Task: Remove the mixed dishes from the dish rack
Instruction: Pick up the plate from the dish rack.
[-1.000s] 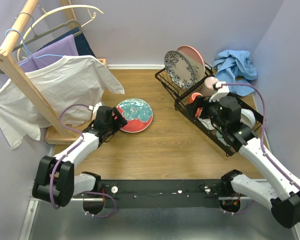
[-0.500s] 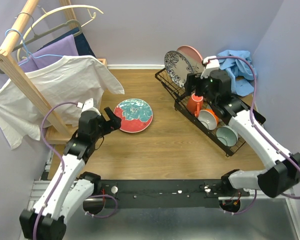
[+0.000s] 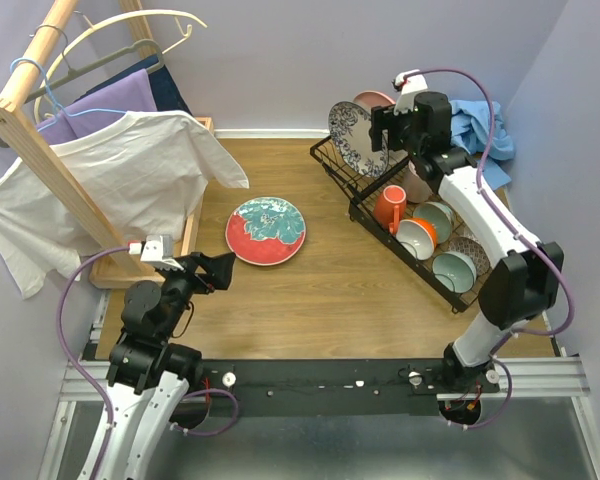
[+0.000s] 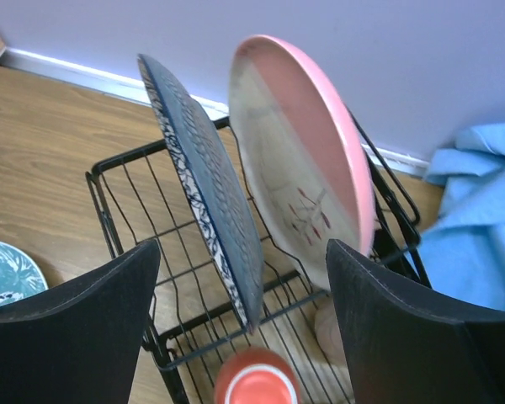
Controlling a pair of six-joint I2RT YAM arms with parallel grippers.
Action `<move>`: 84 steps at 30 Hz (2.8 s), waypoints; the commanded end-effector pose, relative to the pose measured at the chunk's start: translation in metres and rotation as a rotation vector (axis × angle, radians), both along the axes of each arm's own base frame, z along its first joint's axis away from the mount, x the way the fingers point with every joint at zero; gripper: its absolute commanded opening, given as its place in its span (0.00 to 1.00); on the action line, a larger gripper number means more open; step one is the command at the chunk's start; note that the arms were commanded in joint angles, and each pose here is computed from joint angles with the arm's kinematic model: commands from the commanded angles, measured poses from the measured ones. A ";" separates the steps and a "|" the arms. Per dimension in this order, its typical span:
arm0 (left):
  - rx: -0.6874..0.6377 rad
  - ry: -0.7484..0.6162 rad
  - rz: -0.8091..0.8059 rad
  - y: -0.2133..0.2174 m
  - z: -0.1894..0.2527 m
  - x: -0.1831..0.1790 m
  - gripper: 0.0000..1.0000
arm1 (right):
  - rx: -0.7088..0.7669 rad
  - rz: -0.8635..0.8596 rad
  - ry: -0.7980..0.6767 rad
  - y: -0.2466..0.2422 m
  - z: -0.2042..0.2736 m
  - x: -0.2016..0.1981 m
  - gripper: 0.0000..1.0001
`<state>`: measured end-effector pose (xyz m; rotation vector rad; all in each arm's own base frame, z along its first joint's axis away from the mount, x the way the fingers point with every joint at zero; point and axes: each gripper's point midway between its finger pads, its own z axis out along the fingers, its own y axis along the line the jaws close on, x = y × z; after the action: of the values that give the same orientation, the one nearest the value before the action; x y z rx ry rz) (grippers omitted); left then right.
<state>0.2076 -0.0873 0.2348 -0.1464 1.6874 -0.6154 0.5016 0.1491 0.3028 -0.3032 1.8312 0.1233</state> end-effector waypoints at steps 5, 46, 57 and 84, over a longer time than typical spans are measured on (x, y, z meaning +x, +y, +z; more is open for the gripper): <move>0.029 -0.042 -0.011 0.000 0.005 -0.001 0.99 | -0.071 0.104 0.036 0.021 -0.021 0.030 0.76; 0.043 0.022 -0.027 -0.005 -0.009 0.009 0.99 | -0.121 0.108 -0.205 0.007 0.096 -0.017 0.01; -0.053 0.044 -0.099 -0.029 -0.009 0.031 0.99 | 0.143 0.122 -0.198 0.006 0.109 -0.083 0.01; -0.307 0.210 -0.248 -0.119 -0.025 0.066 0.99 | 1.085 0.424 0.290 0.078 -0.024 -0.208 0.01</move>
<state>0.2675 -0.1925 0.1982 -0.1711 1.8690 -1.0195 0.3056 0.2086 0.1973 0.1754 1.9855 1.1506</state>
